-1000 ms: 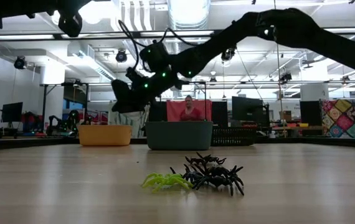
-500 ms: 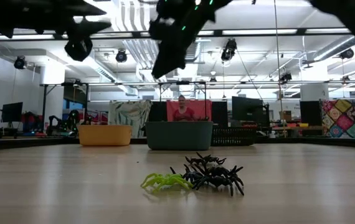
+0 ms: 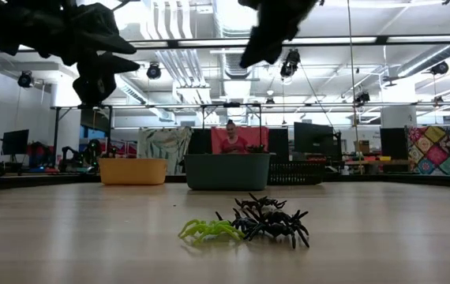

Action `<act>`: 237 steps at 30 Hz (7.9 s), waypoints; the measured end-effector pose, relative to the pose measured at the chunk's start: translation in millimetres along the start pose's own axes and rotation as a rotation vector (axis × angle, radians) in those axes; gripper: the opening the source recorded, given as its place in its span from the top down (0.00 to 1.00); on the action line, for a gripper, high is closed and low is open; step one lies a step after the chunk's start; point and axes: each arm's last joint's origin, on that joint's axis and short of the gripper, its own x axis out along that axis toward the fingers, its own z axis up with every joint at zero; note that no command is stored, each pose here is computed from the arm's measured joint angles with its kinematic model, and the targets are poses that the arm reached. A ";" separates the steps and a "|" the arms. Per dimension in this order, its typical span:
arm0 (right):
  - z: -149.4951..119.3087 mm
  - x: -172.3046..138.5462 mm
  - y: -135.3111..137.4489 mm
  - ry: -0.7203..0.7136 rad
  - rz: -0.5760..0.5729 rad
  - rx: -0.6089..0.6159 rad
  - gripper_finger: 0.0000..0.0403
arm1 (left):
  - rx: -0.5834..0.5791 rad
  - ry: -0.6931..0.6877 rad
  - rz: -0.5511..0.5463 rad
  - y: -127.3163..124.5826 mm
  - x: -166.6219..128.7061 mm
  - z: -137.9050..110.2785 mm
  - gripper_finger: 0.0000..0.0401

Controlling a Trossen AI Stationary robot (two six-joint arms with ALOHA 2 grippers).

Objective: Sort Halloween decoration
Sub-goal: Put the black spider toy into the yellow bin

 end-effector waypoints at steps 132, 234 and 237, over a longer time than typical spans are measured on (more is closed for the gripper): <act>-83.4 21.3 37.5 -0.001 0.070 0.198 0.83 | 0.297 0.757 0.677 -133.5 52.6 -187.2 0.99; -92.2 26.5 38.7 0.009 0.072 0.203 0.83 | 0.474 0.654 0.711 -160.5 43.9 -156.6 1.00; -92.0 26.6 40.0 0.008 0.075 0.200 0.83 | 0.474 0.617 0.698 -163.2 41.6 -150.5 1.00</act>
